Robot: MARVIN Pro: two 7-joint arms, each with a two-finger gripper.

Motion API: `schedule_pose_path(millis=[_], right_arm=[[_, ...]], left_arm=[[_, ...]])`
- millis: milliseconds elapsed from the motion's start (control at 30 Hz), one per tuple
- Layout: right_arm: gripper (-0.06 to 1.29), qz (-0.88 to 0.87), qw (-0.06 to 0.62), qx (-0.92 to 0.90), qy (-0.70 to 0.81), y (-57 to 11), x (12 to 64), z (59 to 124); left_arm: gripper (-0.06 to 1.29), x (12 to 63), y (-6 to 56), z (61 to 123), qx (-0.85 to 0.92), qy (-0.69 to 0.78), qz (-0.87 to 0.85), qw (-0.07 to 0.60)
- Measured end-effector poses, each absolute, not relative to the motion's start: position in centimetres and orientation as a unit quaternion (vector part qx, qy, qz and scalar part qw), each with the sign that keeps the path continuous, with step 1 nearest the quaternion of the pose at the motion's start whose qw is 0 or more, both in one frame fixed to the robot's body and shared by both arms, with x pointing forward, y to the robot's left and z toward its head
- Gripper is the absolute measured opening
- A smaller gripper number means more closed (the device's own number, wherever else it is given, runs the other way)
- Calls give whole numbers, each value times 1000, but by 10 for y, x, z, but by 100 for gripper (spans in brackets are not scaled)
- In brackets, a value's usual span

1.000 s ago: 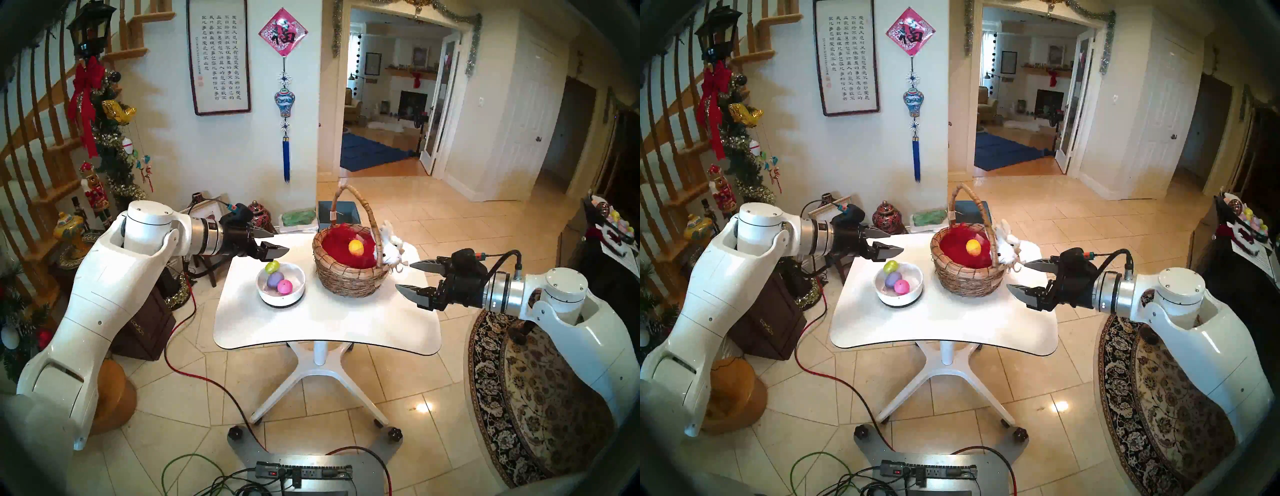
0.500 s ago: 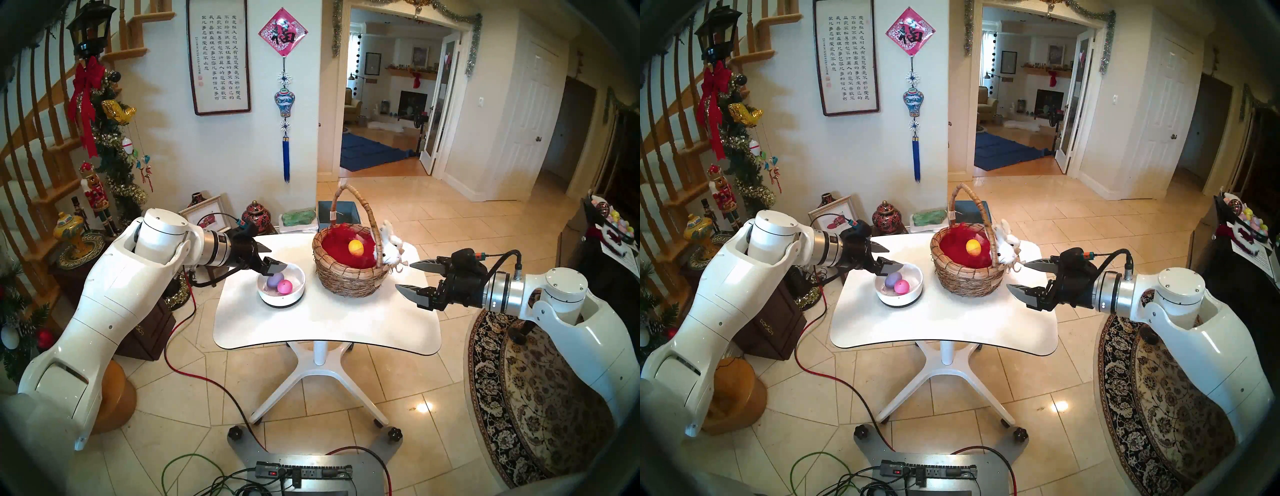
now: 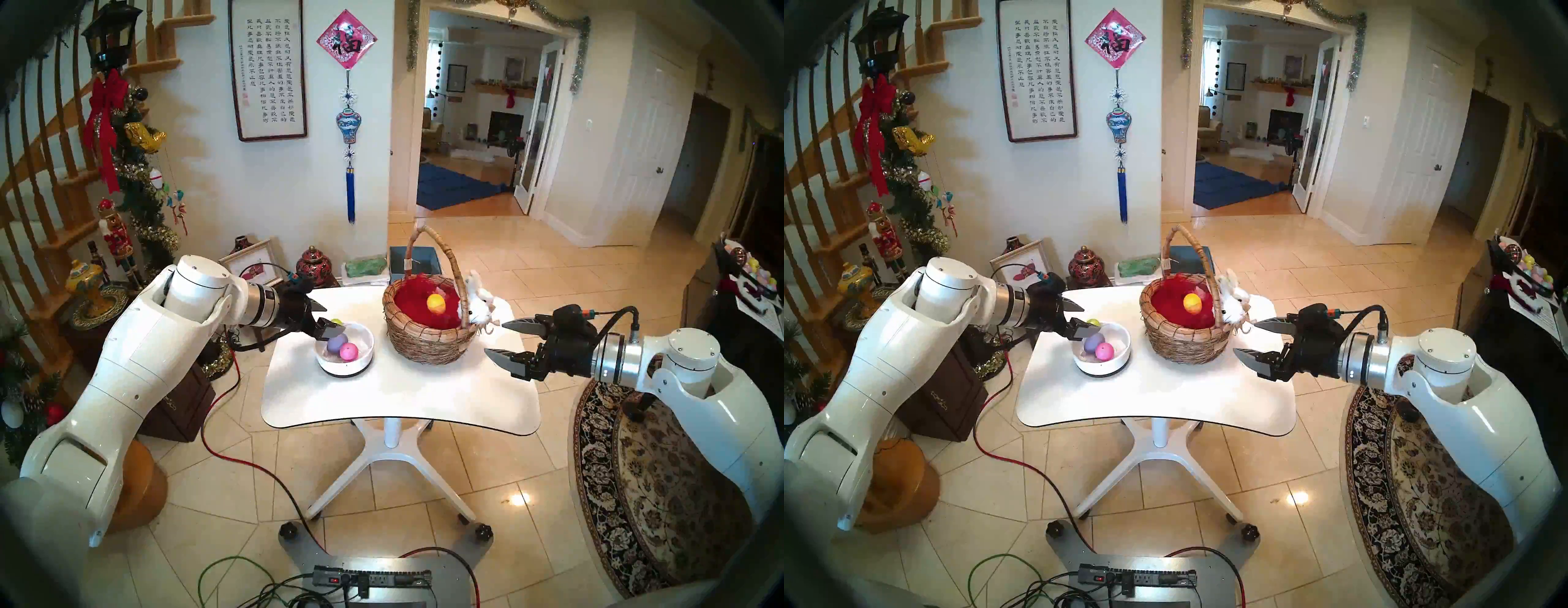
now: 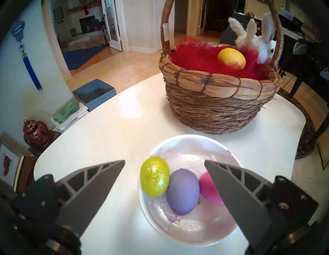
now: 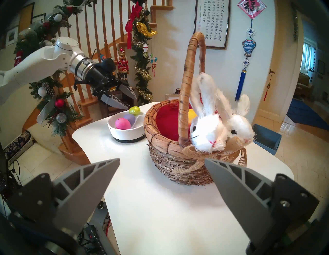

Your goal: Put easter egg into basket

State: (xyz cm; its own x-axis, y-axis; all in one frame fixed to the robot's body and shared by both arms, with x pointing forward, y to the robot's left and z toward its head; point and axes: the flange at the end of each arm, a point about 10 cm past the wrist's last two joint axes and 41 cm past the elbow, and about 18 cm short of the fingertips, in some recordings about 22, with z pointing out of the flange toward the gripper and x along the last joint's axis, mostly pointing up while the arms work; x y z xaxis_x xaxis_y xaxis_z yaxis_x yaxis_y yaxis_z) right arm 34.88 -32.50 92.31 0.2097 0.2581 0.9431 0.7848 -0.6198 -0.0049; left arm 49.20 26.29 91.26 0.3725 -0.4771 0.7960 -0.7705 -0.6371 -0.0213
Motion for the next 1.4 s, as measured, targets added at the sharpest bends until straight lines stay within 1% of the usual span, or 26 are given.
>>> schedule_pose_path(millis=[1400], right_arm=[[124, -519, 254, -735, -355, -325, 349, 923]], left_arm=[[121, 509, 263, 900, 823, -376, 381, 189]])
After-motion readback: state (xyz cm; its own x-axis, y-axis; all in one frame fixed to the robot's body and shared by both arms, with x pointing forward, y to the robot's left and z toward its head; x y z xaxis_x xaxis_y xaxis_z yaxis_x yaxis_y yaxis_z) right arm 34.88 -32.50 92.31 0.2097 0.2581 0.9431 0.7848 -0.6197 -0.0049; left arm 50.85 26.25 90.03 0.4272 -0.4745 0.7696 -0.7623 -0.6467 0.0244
